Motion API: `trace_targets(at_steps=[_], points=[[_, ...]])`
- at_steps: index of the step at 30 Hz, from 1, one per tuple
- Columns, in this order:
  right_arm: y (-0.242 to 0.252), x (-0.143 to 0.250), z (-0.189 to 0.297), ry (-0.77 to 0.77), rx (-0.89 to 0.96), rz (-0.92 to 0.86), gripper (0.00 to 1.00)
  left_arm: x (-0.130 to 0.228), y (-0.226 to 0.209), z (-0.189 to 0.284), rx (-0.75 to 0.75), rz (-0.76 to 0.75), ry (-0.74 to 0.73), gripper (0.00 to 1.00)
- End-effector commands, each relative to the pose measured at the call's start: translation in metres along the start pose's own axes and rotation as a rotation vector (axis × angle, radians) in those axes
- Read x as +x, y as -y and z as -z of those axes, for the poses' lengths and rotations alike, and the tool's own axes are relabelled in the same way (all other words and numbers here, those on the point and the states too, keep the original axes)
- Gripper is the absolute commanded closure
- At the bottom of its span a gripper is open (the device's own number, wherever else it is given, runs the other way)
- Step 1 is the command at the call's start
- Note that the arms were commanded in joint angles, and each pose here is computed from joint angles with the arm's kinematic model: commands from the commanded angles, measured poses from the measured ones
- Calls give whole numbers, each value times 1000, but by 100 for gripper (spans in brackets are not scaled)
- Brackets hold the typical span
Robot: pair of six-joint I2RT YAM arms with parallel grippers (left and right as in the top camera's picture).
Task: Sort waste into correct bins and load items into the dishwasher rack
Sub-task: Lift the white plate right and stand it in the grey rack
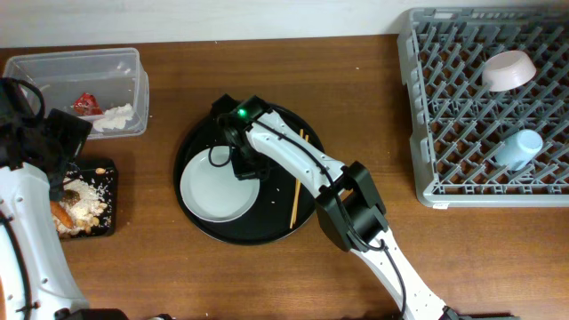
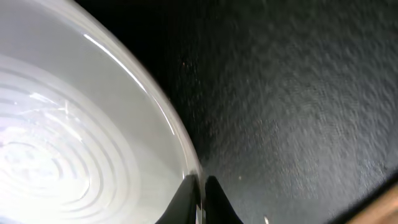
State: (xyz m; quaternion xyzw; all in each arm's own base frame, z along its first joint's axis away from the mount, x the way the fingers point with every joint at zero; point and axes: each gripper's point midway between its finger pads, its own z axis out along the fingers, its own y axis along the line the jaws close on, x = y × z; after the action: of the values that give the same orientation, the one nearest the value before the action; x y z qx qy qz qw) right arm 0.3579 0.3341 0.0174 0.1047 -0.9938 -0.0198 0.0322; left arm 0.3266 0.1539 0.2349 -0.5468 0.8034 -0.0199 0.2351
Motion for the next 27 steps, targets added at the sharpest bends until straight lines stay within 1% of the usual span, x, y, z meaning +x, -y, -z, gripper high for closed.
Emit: trace_targets(at_steps=[1,5,7,8,10,11,12,13,15,16,18,19,21,23,27], points=[[17,-16,34,65,28,-23,96,-1,-3,-1,-15,10,7,1],[54,-36,97,152,-5,-65,96,-1,-3,-1,-15,10,7,1],[86,-49,130,232,10,-77,96,-1,-3,-1,-15,10,7,1],[96,-55,144,270,-3,-49,96,-1,-3,-1,-15,10,7,1],[124,-63,170,340,-2,-90,96,-1,-3,-1,-15,10,7,1],[146,-66,186,381,17,-129,96,-1,-3,-1,-15,9,7,1],[168,-68,200,418,51,-168,96,-1,-3,-1,-15,10,7,1],[200,-68,216,463,118,-223,96,-1,-3,-1,-15,10,7,1],[265,-62,246,535,289,-336,96,-1,-3,-1,-15,10,7,1],[307,-54,263,567,413,-413,96,-1,-3,-1,-15,10,7,1],[360,-40,280,582,551,-513,96,-1,-3,-1,-15,10,7,1],[387,-33,283,578,578,-570,96,-1,-3,-1,-15,10,7,1],[417,-28,282,577,563,-637,96,-1,-3,-1,-15,10,7,1],[461,-23,281,593,580,-730,96,-1,-3,-1,-15,10,6,1],[515,-24,291,671,610,-797,96,-1,-3,-1,-15,10,7,1]])
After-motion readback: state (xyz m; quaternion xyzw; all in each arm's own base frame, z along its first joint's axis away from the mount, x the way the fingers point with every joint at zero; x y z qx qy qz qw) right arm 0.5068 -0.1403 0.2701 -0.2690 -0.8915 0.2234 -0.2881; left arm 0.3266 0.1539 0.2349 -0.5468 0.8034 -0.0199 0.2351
